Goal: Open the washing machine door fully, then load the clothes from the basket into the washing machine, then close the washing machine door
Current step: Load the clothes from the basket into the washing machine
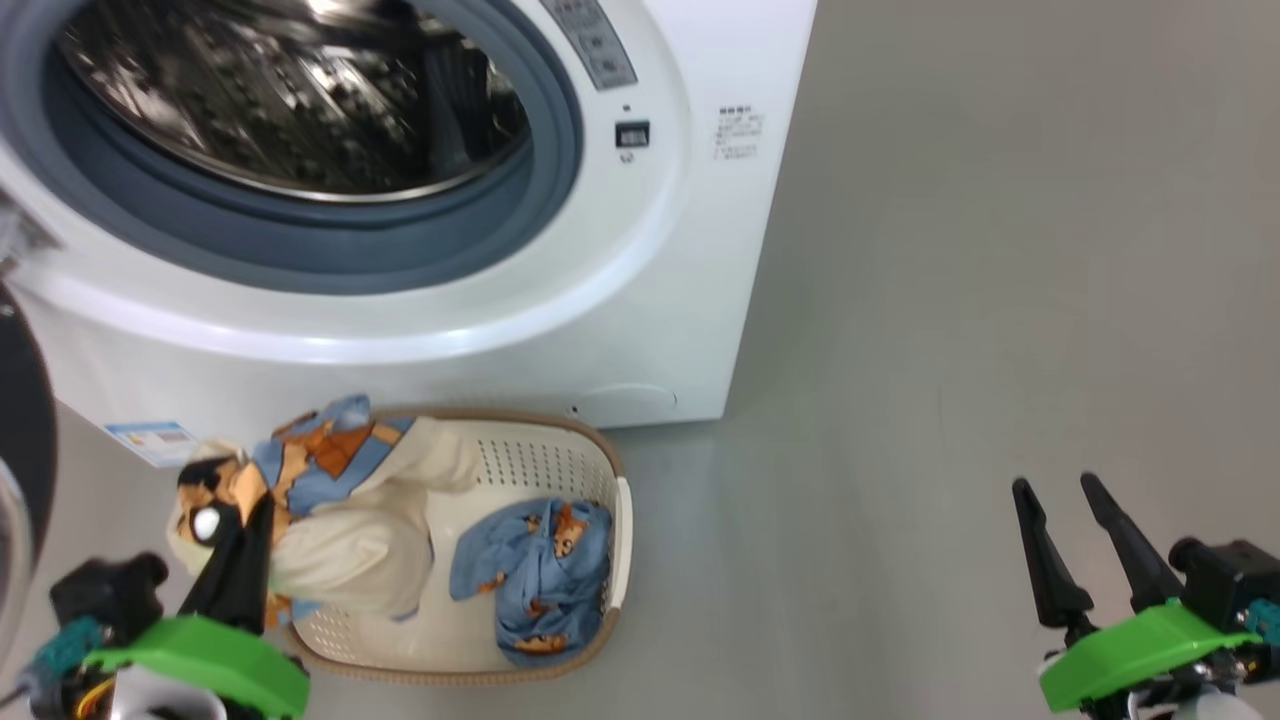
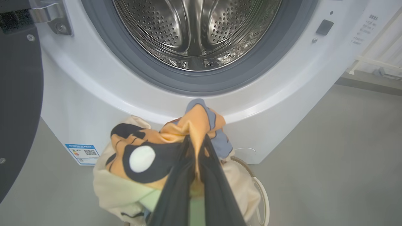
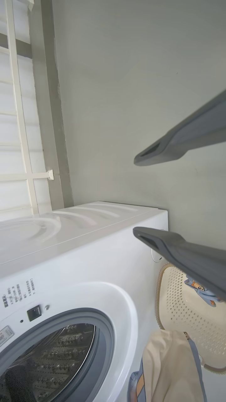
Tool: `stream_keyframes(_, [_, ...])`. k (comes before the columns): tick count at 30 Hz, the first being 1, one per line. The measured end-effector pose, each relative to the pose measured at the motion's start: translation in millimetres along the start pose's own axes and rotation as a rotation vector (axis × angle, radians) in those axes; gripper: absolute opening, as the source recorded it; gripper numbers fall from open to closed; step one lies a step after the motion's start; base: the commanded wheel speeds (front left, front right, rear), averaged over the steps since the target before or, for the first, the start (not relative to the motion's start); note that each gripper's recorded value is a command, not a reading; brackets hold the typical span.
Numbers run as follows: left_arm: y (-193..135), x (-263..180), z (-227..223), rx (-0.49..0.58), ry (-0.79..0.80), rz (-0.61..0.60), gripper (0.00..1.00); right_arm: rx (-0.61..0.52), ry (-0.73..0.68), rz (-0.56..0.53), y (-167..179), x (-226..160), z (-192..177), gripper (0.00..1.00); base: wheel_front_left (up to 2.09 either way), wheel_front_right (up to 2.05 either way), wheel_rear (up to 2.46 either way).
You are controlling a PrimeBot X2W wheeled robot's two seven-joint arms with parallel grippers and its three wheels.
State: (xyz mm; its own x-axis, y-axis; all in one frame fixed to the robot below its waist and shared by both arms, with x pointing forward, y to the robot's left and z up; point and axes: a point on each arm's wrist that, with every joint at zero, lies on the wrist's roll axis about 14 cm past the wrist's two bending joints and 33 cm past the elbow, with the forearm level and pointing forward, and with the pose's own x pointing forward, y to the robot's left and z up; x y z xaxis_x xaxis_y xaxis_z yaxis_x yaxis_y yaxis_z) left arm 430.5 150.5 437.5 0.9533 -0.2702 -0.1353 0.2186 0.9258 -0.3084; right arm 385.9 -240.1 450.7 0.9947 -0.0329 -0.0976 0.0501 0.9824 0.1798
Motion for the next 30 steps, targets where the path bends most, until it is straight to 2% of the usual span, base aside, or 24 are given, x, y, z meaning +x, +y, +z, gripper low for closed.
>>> stream_keyframes(16, [-1.6, -69.3, 29.4, 0.015, -0.14, 0.065, 0.0, 0.017, -0.048, 0.003, -0.4, -23.8, 15.4, 1.0, 0.0, 0.0, 0.0])
stream_keyframes(30, [-1.0, -69.3, 28.1, -0.001, -0.144, 0.075, 0.0, 0.021, -0.021, -0.013, -4.5, -24.4, 6.0, 1.0, 0.0, 0.0, 0.0])
